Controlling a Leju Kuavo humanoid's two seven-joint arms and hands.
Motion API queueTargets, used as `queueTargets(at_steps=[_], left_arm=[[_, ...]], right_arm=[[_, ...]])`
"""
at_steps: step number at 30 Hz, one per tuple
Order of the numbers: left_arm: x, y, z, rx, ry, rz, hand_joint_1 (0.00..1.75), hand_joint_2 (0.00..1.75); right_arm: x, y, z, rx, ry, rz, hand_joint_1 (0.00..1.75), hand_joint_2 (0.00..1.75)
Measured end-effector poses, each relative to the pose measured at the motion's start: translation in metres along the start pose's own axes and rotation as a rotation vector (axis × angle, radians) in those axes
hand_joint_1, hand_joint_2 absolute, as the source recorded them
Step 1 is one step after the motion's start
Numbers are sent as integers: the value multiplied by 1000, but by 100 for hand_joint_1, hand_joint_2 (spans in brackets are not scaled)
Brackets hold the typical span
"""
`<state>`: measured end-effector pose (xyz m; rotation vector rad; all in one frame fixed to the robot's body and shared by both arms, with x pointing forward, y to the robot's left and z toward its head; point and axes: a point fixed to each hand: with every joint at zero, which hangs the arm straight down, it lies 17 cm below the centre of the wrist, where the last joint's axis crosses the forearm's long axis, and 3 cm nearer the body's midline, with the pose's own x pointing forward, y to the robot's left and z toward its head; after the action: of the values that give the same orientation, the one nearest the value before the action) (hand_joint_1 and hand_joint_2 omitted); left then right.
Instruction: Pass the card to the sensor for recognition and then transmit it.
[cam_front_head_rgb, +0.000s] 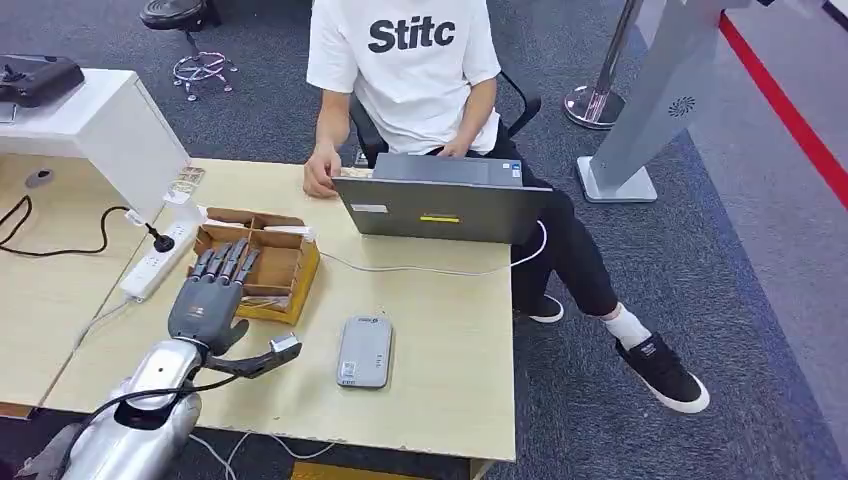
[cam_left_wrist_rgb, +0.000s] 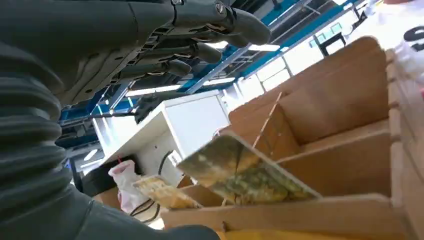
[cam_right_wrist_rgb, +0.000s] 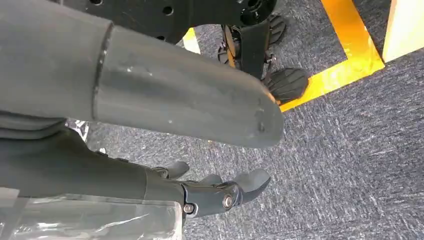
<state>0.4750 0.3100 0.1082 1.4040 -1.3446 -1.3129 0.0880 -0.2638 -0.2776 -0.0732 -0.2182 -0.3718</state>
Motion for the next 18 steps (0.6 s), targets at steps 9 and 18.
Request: queueTargets(at_steps=[9, 18], left_arm=[[-9, -15, 4, -41, 20, 0, 0, 175], [-3, -5, 3, 26, -24, 53, 0, 175]], right_arm=[[0, 0, 0, 0, 0, 3, 0, 0], [1, 0, 0, 4, -9, -1, 0, 0]])
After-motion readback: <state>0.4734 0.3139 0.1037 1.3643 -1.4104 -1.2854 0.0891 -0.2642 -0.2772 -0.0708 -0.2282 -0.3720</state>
